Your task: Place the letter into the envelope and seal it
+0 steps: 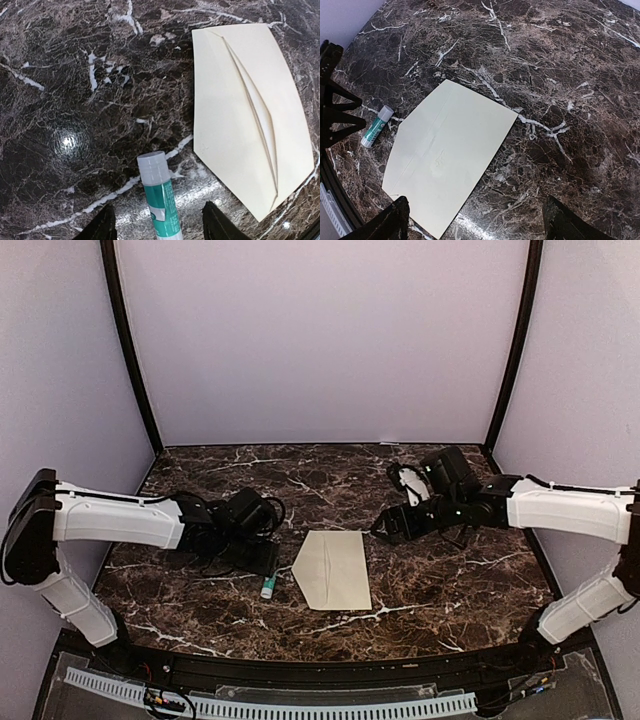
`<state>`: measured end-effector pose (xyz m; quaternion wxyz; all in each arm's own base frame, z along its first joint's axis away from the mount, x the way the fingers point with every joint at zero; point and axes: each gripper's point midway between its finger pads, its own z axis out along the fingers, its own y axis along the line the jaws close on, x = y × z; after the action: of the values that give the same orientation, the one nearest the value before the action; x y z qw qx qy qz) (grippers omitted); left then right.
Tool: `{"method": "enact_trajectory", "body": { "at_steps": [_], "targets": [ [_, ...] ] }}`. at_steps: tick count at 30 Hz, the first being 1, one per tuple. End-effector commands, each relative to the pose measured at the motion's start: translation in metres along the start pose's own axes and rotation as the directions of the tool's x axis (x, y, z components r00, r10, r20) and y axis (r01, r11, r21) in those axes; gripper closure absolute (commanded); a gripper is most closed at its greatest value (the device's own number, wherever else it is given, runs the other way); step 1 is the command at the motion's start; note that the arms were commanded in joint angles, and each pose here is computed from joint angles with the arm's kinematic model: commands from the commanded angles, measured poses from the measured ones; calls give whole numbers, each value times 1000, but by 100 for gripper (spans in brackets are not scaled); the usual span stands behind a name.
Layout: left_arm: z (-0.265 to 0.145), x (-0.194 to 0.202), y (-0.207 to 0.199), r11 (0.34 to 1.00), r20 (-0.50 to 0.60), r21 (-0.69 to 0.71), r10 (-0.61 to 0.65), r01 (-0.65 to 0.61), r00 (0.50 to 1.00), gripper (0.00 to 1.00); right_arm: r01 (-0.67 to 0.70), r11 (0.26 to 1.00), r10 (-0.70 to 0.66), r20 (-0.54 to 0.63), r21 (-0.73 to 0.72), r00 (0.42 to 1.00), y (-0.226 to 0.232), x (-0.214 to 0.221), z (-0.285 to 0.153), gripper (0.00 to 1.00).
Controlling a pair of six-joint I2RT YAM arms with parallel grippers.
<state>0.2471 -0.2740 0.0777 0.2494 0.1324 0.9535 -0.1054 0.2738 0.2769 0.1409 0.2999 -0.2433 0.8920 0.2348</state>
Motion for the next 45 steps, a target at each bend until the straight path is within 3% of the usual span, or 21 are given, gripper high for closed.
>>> {"method": "enact_trajectory", "body": {
  "at_steps": [1, 6, 13, 19, 23, 28, 30, 34, 40, 45],
  "targets": [
    [12, 13, 5, 999, -99, -38, 18, -22, 995, 43, -3, 1000, 4, 88, -20, 996, 11, -13, -15, 11],
    [29, 18, 7, 998, -139, -52, 11, -18, 990, 46, 6, 999, -3, 105, -32, 994, 17, -13, -23, 12],
    [47, 23, 8, 997, -175, -73, 13, -26, 985, 59, 10, 999, -6, 109, -36, 994, 20, -11, -24, 14],
    [56, 28, 8, 997, -184, -78, 6, -20, 983, 84, 13, 998, -6, 126, -60, 992, 27, -12, -25, 16],
    [45, 9, -2, 1000, -112, -26, 10, -13, 994, 93, 14, 993, 7, 182, -116, 983, 40, -15, -27, 18],
    [-11, -36, -48, 975, 99, 211, 49, -69, 994, 96, 51, 954, 59, 353, -296, 934, 80, -24, -45, 19],
    [-41, -52, -69, 941, 203, 320, 45, -110, 978, 99, 81, 928, 100, 452, -364, 886, 97, -32, -61, 19],
    [-115, -82, -117, 780, 410, 579, -24, -239, 912, 100, 87, 865, 220, 529, -494, 820, 119, -35, -81, 20],
    [-185, -97, -142, 585, 517, 733, -150, -346, 843, 100, 280, 725, 220, 597, -630, 772, 175, -31, -106, 22],
    [-214, -95, -152, 469, 540, 785, -200, -403, 818, 100, 333, 681, 241, 630, -651, 738, 197, -42, -116, 25]
  ]
}}
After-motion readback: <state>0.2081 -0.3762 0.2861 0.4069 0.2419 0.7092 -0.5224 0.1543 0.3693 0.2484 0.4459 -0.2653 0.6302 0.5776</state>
